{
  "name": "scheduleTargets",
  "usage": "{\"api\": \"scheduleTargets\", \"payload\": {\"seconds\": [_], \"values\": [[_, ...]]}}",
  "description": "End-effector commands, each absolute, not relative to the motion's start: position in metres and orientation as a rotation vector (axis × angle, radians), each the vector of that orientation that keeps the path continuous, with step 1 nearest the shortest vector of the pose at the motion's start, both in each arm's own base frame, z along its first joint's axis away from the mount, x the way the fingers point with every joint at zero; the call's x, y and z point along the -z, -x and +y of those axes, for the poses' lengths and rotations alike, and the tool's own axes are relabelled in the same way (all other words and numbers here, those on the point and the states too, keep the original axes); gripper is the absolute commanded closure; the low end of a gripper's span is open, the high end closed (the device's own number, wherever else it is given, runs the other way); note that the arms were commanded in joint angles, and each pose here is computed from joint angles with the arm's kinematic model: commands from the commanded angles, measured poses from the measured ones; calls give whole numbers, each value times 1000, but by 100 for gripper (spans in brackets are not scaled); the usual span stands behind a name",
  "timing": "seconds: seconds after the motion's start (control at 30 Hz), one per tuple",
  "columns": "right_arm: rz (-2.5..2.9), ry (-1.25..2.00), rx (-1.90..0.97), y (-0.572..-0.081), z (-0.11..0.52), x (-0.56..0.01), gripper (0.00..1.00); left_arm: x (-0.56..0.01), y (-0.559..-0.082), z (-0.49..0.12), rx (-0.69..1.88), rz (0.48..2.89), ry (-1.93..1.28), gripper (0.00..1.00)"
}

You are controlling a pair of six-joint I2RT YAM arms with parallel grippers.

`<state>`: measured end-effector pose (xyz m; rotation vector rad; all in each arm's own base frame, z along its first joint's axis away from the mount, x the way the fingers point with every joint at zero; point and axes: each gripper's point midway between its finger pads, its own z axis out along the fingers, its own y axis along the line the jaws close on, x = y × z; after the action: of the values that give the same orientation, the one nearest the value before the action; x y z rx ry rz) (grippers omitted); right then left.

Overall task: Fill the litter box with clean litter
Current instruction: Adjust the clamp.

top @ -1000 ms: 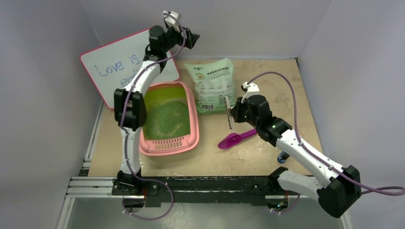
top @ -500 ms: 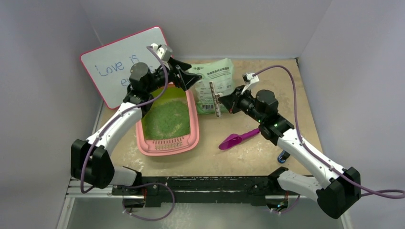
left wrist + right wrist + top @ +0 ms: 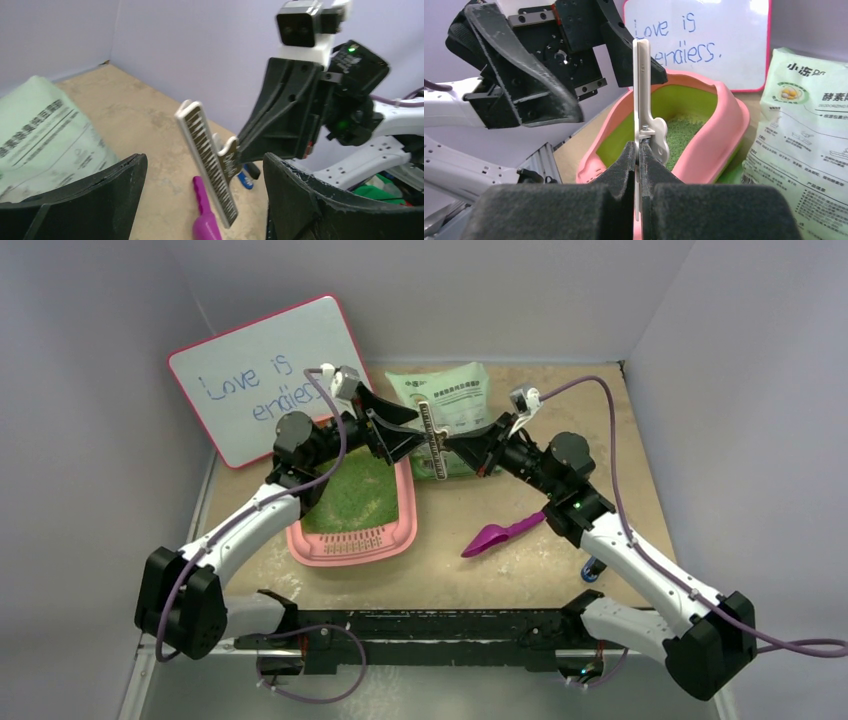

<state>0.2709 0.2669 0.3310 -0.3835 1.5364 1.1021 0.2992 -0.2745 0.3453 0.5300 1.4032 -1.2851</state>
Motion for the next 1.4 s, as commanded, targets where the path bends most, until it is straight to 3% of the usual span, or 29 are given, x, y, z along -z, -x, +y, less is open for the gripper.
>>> {"api": "scheduleTargets", "payload": {"seconds": [0.0,0.23,0.53,0.7,0.93,1.03,1.1,1.2,1.27,1.37], "values": [[1426,436,-1179,-261,274,-354,100,-407,-268,-279,1425,1123,-530,18],[1410,481,-1259,-251,282,-355,100,-429,-265,-281,1533,1016,-497,43],[1399,475,-1303,-249,286,-355,100,-410,-263,-289,1497,1109,-566,49],[1376,460,-1294,-253,285,-361,100,-404,-260,-291,1501,1142,-581,63],[1369,452,-1285,-258,286,-365,100,-401,-265,-289,1425,1185,-585,100],[1398,447,-1276,-259,286,-359,98,-405,-266,-287,1423,1174,-564,100],[1447,423,-1286,-258,285,-352,63,-410,-263,-285,1432,1151,-557,100],[1505,388,-1235,-263,279,-347,35,-418,-258,-283,1437,1130,-563,100],[1512,410,-1217,-263,278,-347,26,-425,-253,-282,1439,1113,-570,100],[1527,495,-1214,-259,282,-345,22,-432,-248,-279,1437,1090,-578,100]]}}
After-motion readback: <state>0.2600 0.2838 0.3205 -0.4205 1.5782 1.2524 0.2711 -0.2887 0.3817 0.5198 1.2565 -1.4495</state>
